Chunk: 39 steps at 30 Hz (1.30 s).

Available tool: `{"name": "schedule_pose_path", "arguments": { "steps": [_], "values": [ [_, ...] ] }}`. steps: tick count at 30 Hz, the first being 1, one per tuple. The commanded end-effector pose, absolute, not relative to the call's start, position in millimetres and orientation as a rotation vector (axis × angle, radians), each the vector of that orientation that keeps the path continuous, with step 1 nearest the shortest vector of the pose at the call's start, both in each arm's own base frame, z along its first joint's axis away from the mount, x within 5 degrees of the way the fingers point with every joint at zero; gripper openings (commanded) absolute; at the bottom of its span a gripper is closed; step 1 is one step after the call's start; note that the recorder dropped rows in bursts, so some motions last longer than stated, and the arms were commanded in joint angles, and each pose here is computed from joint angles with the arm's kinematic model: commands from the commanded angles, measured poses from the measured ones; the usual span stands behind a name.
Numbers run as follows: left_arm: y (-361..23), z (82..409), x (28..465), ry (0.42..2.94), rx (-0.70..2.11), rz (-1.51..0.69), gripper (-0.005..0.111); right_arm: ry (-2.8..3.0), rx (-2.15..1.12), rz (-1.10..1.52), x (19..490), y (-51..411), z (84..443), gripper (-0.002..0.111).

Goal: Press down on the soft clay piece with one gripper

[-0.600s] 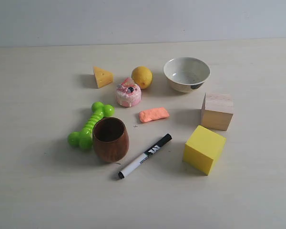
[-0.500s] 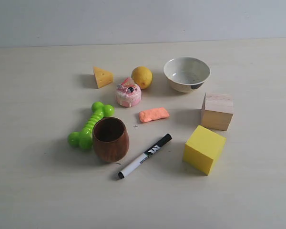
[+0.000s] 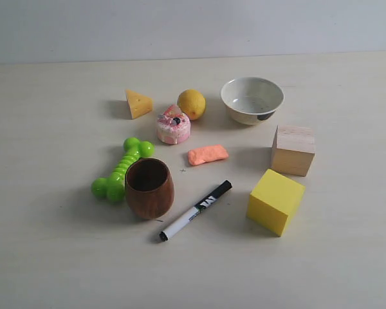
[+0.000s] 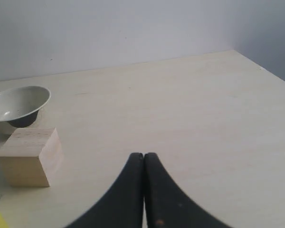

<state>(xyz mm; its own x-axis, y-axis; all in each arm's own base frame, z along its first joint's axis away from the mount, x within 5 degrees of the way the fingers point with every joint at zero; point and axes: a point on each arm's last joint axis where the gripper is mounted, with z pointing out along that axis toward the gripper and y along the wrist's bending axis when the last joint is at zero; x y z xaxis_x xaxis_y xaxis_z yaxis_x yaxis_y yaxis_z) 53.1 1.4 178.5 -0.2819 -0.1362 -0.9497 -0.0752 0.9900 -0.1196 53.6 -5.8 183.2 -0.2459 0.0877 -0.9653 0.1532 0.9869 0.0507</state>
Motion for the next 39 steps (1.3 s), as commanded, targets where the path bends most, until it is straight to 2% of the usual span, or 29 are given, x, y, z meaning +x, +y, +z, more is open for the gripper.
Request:
{"name": "schedule_pose_path", "arguments": {
  "steps": [1,8,17,22,27,32,39],
  "values": [
    [1,181,53,1.84,-0.161,-0.07,0.0,1.783,0.18,-0.07,54,-6,185,0.001],
    [1,181,53,1.84,-0.161,-0.07,0.0,1.583,0.186,-0.097,56,-9,203,0.001],
    [1,181,53,1.84,-0.161,-0.07,0.0,1.561,0.177,-0.112,56,-10,205,0.001],
    [1,181,53,1.84,-0.161,-0.07,0.0,1.358,0.185,-0.135,53,-12,223,0.001],
    [1,181,53,1.84,-0.161,-0.07,0.0,1.184,0.378,0.045,49,-17,235,0.001],
    [1,181,53,1.84,-0.161,-0.07,0.0,1.248,0.401,0.087,51,-16,229,0.001],
    [1,181,53,1.84,-0.161,-0.07,0.0,1.29,0.351,0.112,44,-9,261,0.001]
  ]
}}
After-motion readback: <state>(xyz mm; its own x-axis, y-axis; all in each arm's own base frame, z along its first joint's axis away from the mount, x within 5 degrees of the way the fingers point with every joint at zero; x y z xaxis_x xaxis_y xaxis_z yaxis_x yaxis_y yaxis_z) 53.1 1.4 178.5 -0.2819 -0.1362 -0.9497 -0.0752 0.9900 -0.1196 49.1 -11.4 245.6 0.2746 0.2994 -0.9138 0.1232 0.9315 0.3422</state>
